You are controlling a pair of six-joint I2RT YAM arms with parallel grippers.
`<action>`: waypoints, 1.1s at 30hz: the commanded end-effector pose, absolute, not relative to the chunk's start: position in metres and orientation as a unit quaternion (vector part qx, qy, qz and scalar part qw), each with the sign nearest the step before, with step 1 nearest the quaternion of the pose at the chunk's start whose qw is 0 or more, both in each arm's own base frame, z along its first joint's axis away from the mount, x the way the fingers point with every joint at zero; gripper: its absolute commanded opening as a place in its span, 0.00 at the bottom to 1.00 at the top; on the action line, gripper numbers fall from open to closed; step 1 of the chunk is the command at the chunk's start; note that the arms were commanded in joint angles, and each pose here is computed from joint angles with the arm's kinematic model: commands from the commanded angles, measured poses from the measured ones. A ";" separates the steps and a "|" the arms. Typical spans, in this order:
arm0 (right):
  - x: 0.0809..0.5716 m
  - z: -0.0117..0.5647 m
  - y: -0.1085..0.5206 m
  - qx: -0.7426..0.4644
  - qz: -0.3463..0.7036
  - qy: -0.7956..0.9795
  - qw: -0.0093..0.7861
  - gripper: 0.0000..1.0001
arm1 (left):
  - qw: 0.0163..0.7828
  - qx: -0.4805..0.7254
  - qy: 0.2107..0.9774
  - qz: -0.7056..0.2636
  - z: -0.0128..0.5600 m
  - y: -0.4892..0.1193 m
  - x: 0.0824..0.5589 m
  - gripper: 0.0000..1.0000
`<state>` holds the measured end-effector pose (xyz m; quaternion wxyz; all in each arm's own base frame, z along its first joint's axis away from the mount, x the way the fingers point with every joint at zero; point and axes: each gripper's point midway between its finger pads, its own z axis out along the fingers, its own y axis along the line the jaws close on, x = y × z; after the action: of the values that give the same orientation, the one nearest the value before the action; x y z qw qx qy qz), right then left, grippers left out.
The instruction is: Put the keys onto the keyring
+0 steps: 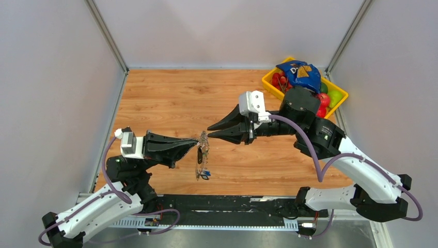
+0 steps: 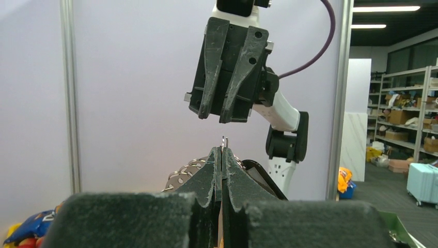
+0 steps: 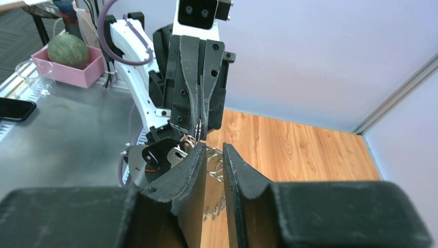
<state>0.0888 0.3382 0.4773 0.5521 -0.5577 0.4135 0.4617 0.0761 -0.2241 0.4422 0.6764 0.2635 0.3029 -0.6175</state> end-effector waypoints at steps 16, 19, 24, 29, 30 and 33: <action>0.062 0.516 0.362 -0.551 0.539 0.367 0.522 0.25 | 0.713 0.185 0.192 -0.648 0.493 -0.185 0.061 0.00; 0.063 0.519 0.365 -0.545 0.539 0.367 0.527 0.24 | 0.714 0.184 0.193 -0.647 0.491 -0.185 0.062 0.00; 0.064 0.523 0.373 -0.542 0.542 0.364 0.529 0.24 | 0.714 0.185 0.193 -0.647 0.490 -0.185 0.062 0.00; 0.064 0.525 0.380 -0.542 0.545 0.362 0.528 0.24 | 0.715 0.186 0.191 -0.646 0.490 -0.184 0.060 0.00; 0.064 0.523 0.381 -0.542 0.544 0.363 0.527 0.24 | 0.715 0.186 0.191 -0.646 0.489 -0.184 0.061 0.00; 0.065 0.521 0.384 -0.542 0.543 0.366 0.527 0.24 | 0.716 0.186 0.189 -0.646 0.489 -0.183 0.059 0.00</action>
<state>0.0693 0.3851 0.4964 0.5044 -0.5536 0.3917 0.5345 0.0693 -0.1965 0.4779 0.7072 0.1975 0.2234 -0.6411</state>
